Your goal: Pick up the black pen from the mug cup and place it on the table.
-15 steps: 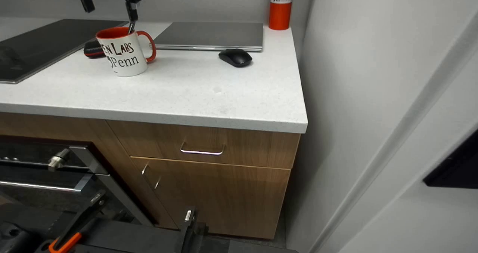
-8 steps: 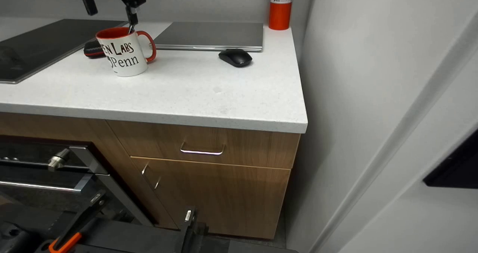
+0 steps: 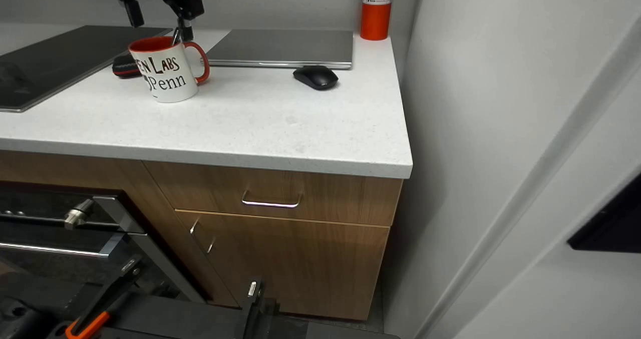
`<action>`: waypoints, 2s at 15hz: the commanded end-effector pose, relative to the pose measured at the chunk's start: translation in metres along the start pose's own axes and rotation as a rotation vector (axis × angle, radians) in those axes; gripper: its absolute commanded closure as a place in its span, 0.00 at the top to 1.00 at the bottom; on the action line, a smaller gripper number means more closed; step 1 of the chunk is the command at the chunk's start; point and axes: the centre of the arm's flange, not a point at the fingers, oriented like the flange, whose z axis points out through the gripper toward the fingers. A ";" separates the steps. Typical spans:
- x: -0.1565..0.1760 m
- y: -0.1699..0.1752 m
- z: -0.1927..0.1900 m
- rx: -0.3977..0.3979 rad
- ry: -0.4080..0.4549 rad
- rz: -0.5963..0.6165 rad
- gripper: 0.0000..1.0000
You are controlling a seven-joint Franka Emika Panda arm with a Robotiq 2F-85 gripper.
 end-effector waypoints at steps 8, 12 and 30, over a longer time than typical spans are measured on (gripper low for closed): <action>0.026 0.008 -0.002 0.034 0.023 0.073 0.51; 0.027 0.013 -0.004 0.044 0.024 0.087 0.19; 0.011 0.061 -0.115 0.137 0.158 0.085 0.03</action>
